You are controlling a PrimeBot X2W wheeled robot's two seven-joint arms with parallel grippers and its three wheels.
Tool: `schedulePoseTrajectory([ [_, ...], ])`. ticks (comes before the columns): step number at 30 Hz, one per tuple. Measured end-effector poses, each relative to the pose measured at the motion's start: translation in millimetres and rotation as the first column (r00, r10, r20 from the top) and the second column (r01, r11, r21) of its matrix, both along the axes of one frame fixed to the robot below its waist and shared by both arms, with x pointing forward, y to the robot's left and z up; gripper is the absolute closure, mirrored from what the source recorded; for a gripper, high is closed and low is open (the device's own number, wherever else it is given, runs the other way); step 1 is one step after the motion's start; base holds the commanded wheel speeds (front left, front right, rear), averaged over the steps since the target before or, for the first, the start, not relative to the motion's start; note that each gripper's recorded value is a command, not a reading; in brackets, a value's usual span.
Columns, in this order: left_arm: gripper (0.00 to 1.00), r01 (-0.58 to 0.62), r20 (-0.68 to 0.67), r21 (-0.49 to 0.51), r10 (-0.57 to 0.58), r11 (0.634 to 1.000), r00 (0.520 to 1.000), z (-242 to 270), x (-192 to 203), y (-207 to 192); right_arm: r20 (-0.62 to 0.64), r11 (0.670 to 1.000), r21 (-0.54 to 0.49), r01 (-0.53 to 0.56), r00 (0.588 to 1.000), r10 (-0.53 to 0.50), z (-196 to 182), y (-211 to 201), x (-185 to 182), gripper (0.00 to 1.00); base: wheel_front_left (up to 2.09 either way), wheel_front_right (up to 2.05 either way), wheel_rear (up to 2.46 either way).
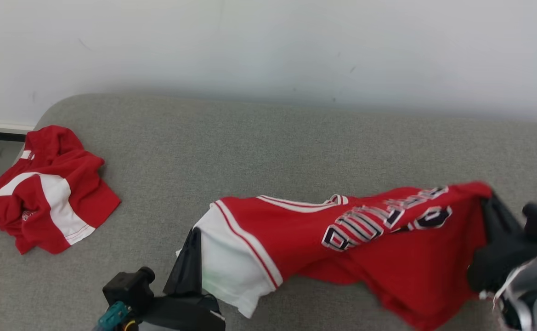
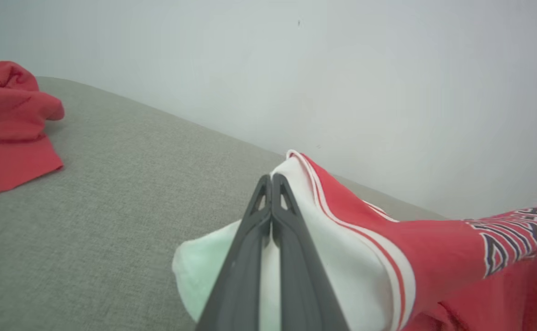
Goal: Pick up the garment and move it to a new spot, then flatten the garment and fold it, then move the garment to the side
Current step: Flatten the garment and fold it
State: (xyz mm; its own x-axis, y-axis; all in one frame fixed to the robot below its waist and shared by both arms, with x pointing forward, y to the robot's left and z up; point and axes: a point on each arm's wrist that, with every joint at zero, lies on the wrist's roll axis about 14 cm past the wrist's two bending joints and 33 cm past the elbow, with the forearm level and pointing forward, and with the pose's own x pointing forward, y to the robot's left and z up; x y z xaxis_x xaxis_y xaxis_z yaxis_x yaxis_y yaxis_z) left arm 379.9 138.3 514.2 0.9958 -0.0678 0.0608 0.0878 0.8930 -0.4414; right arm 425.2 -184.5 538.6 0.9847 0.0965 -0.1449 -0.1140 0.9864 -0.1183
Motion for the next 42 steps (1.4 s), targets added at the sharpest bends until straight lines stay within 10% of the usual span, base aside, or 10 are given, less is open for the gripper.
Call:
schedulePoseTrajectory([
  [12,1.0,0.096,0.032,0.021,-0.097,0.995,0.995,20,22,-24,0.043,0.97,-0.206,-0.13,0.989,0.141,42,22,101,1.0,0.0,0.0,0.0],
  [14,1.0,0.098,0.013,0.026,-0.099,0.995,0.995,14,27,-24,0.036,0.965,-0.215,-0.148,0.987,0.159,38,30,117,0.0,0.0,0.0,0.0],
  [24,1.0,0.03,-0.08,0.057,-0.026,0.998,0.996,-22,50,-1,-0.098,0.971,-0.075,-0.229,0.97,0.221,-30,76,154,0.0,0.0,0.0,0.0],
  [42,1.0,0.045,-0.081,0.005,-0.045,0.999,0.996,-27,38,-16,-0.336,0.997,-0.043,-0.065,0.941,0.047,-101,6,-3,0.0,0.0,0.0,0.0],
])
